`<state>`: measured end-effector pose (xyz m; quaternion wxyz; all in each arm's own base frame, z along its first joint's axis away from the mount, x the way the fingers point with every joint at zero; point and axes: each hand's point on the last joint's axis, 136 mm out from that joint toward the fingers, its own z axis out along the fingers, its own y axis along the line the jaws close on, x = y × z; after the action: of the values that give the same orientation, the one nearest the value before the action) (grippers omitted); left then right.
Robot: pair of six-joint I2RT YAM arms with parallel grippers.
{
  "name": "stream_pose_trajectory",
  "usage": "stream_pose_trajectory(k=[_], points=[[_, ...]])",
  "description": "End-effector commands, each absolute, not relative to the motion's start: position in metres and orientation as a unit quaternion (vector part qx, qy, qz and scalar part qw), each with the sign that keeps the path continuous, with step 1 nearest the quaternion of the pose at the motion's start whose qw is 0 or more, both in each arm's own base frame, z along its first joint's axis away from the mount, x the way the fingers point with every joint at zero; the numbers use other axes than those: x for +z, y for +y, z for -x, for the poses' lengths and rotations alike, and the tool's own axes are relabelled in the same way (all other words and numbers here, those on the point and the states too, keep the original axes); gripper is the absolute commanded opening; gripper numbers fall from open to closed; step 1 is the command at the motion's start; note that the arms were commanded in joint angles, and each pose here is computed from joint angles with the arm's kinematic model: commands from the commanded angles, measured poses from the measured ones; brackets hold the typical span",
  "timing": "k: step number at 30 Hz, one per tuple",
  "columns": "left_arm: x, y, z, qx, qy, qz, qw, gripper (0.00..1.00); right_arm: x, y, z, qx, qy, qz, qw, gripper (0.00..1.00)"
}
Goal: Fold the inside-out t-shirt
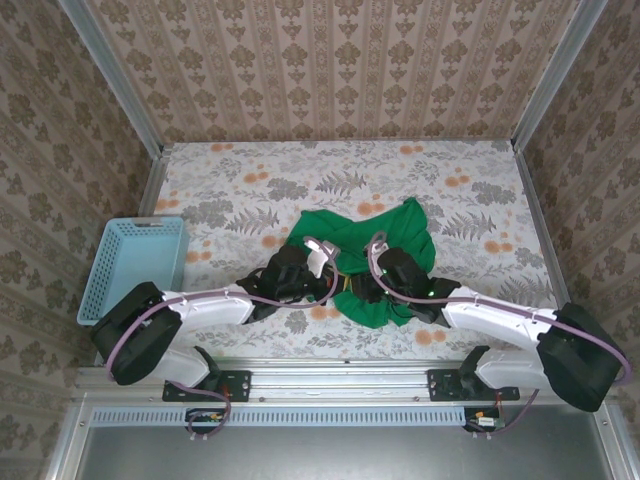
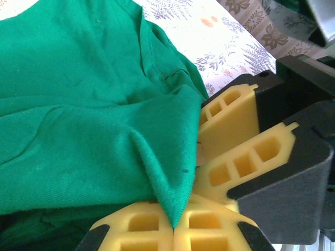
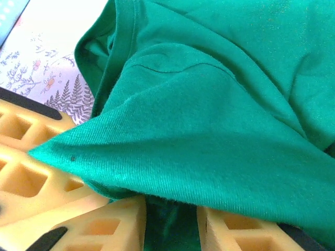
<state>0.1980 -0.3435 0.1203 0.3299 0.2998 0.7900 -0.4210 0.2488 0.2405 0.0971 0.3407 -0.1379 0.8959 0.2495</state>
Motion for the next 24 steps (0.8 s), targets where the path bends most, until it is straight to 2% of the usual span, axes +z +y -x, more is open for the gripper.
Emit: stream_pose_trajectory(k=[1,13,19,21,24], points=[[0.135,-0.347,-0.195,-0.442,0.775,-0.300,0.338,0.00,0.104,0.254,-0.250,0.266,0.882,0.173,0.349,0.32],[0.137,-0.345,-0.193,-0.451,0.771,-0.301,0.333,0.00,0.098,0.250,-0.243,0.253,0.872,0.215,0.359,0.41],[0.145,-0.349,-0.190,-0.466,0.761,-0.310,0.328,0.00,0.103,0.259,-0.251,0.253,0.862,0.228,0.375,0.31],[0.145,-0.349,-0.190,-0.467,0.761,-0.310,0.327,0.00,0.106,0.260,-0.252,0.251,0.858,0.232,0.383,0.24],[0.144,-0.346,-0.192,-0.462,0.764,-0.306,0.330,0.00,0.109,0.253,-0.253,0.225,0.860,0.227,0.399,0.09]])
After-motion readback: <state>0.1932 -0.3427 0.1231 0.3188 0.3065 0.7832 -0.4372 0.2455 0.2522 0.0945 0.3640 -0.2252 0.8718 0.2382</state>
